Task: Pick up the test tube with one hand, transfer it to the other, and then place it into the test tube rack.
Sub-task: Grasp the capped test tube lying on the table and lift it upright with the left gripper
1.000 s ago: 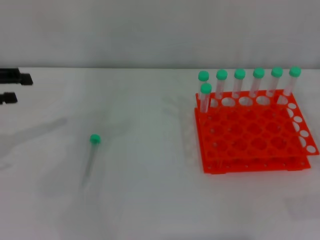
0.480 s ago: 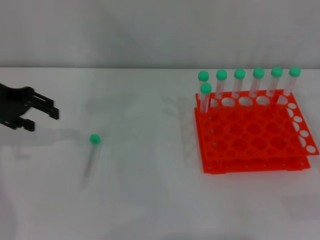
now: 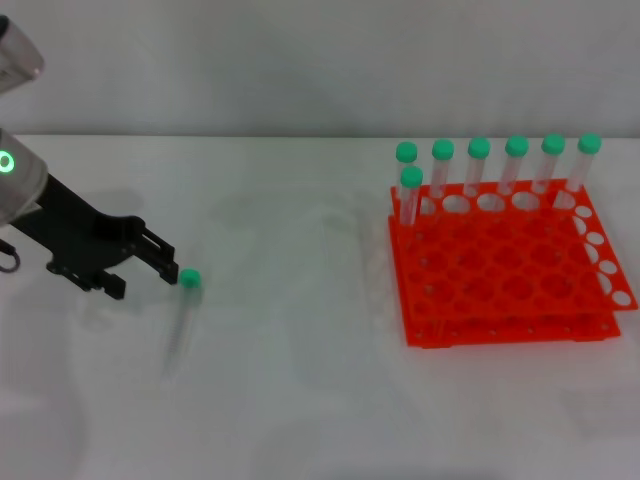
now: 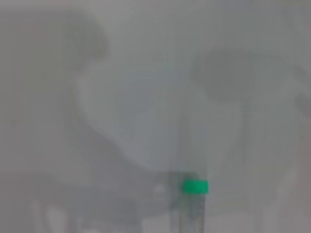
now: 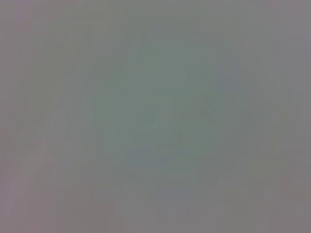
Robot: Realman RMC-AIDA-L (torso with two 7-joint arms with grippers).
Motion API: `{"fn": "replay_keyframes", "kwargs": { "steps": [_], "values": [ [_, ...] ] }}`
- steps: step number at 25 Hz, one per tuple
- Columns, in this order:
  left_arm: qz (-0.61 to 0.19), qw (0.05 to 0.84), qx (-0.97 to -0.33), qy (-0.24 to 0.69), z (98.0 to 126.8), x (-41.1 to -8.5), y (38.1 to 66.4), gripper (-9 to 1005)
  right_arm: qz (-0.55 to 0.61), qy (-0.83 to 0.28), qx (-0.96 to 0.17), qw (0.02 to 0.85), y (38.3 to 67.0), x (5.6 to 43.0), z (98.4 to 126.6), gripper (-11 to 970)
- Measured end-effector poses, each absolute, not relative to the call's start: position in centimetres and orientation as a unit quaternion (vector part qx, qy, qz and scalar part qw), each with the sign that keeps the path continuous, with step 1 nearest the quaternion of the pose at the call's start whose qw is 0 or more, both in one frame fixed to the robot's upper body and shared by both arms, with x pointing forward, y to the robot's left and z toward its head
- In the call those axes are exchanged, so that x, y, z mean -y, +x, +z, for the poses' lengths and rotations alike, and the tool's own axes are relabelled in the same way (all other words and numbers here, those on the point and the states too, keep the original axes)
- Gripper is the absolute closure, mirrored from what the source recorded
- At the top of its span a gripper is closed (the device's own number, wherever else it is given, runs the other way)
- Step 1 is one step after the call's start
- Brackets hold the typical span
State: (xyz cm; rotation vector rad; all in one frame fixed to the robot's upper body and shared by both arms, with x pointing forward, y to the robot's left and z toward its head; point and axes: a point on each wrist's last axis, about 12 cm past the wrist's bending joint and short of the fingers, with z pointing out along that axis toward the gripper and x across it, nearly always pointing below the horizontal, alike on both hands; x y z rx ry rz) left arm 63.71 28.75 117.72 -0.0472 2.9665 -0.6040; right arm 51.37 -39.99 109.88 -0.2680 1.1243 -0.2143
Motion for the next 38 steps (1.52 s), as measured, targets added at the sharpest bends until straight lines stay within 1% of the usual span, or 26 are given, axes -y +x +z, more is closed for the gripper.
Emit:
{"fn": "replay_keyframes", "kwargs": {
  "steps": [8, 14, 25, 33, 38],
  "values": [
    [-0.191, 0.026, -0.981, 0.000, 116.8, -27.2, 63.5, 285, -0.098, -0.131, -0.531, 0.832, 51.5, 39.8, 109.9, 117],
    [-0.165, 0.007, -0.986, 0.022, 116.4, -26.4, 63.4, 289, -0.098, -0.131, -0.531, 0.832, 51.5, 39.8, 109.9, 117],
    [-0.163, -0.010, -0.986, 0.029, 114.6, -25.1, 62.8, 297, -0.097, -0.130, -0.531, 0.831, 51.5, 39.7, 109.8, 118],
    [-0.159, -0.007, -0.987, 0.025, 114.3, -25.2, 62.7, 302, -0.096, -0.132, -0.531, 0.832, 51.5, 39.7, 109.9, 118],
    [-0.138, -0.004, -0.990, 0.024, 113.8, -25.6, 62.8, 306, -0.097, -0.131, -0.533, 0.830, 51.6, 39.7, 109.8, 117]
  ]
}}
